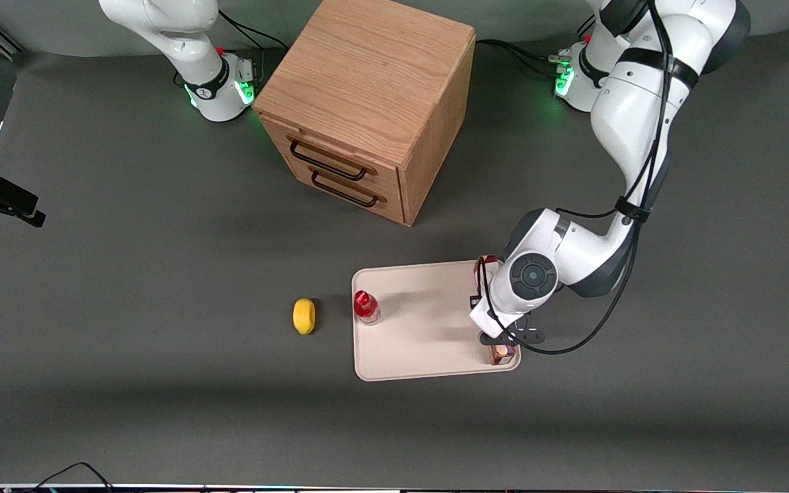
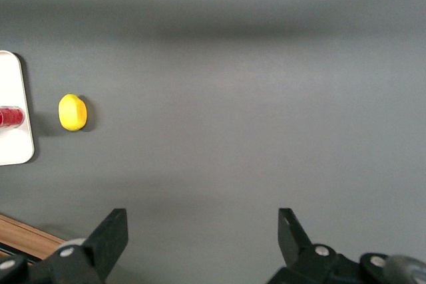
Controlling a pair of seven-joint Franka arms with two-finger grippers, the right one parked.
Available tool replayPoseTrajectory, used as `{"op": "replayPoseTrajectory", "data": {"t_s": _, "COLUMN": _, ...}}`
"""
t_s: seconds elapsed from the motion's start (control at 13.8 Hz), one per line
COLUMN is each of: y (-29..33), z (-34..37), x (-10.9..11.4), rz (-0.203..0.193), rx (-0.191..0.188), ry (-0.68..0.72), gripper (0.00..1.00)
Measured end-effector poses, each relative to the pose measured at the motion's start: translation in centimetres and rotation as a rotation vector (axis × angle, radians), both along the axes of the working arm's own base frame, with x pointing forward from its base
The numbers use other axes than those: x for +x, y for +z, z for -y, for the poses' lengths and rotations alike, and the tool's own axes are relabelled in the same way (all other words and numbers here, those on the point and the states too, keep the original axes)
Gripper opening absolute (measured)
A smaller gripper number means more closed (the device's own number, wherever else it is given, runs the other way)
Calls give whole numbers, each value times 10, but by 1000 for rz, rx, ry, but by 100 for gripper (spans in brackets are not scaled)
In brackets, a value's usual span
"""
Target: Place red cookie box on tray
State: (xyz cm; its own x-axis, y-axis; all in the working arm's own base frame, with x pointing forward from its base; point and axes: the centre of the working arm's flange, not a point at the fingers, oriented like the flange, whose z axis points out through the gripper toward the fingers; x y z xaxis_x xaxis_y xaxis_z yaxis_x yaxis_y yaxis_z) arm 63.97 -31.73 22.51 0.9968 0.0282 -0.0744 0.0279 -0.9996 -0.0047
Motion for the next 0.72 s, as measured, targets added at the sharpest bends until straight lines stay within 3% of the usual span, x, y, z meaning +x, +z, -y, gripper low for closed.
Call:
{"op": "replayPoseTrajectory", "data": {"t_s": 0.58, "y": 0, "z": -3, "x": 2, "rz": 19, "rx": 21, "ry": -15, "gripper": 97}}
{"op": "replayPoseTrajectory", "data": {"t_s": 0.72, "y": 6, "z": -2, "x": 6, "rz": 31, "rx": 15, "ry": -14, "gripper": 100}}
